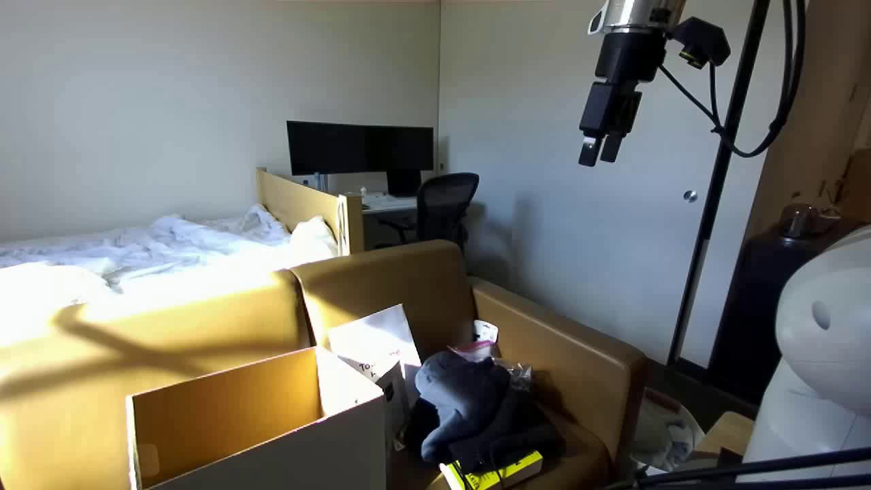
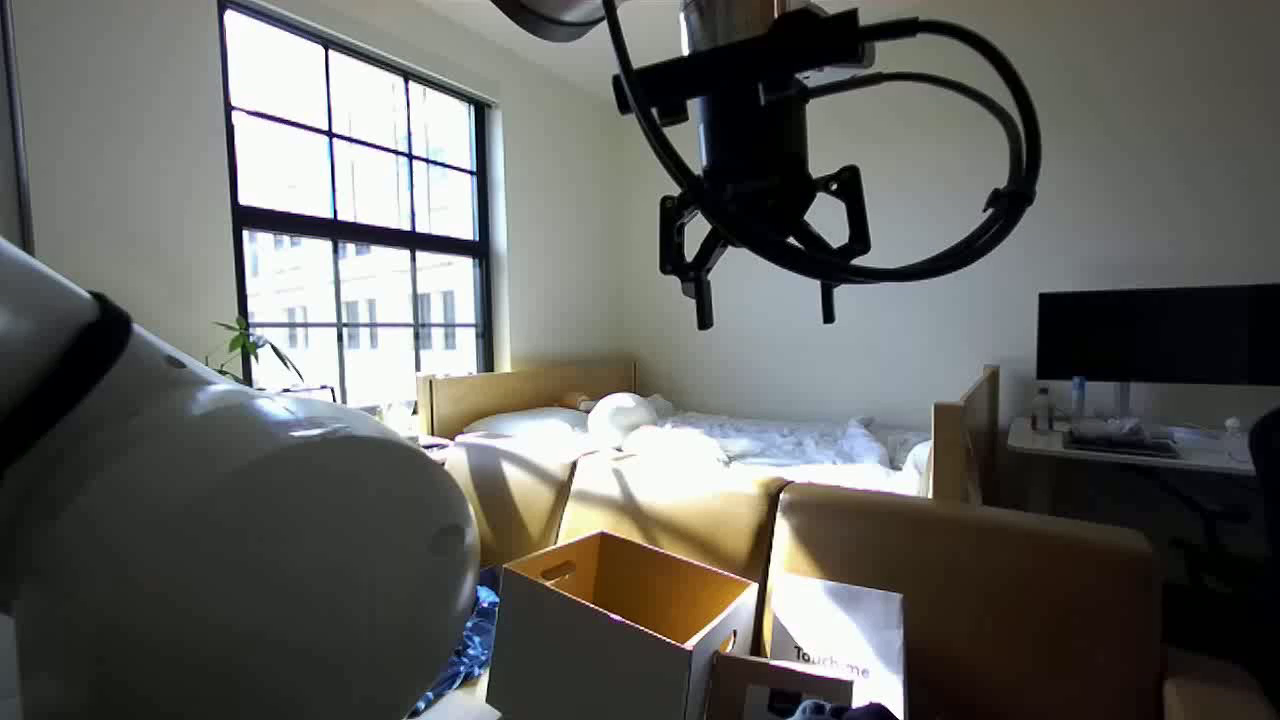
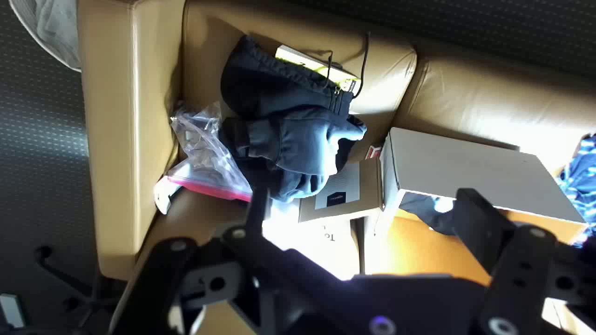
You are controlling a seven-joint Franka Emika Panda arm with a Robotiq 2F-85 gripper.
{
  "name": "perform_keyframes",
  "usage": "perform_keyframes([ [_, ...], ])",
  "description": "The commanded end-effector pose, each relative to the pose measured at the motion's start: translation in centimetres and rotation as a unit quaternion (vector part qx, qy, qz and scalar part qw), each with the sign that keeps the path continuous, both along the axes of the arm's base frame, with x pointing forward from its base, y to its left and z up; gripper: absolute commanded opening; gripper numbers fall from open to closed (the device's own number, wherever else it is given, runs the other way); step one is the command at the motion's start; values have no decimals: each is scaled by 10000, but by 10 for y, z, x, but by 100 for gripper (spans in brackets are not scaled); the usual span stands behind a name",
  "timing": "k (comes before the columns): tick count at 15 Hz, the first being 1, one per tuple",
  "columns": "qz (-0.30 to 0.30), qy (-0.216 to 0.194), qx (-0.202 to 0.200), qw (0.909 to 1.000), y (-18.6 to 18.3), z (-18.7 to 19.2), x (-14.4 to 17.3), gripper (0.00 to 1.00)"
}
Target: Put a book and hoodie from the couch into the box
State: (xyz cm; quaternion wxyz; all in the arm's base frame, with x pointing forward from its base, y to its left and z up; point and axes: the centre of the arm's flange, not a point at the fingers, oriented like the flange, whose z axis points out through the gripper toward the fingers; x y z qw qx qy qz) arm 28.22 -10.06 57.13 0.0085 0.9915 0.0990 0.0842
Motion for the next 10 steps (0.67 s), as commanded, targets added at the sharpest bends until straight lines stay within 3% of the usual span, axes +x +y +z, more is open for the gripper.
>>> perform_keyframes([
  [1, 0, 0, 0, 10000, 0, 0, 0, 100],
  [8, 0, 0, 0, 10000, 0, 0, 0, 100],
  [10, 14, -480, 105, 9988, 4, 10, 6, 100],
])
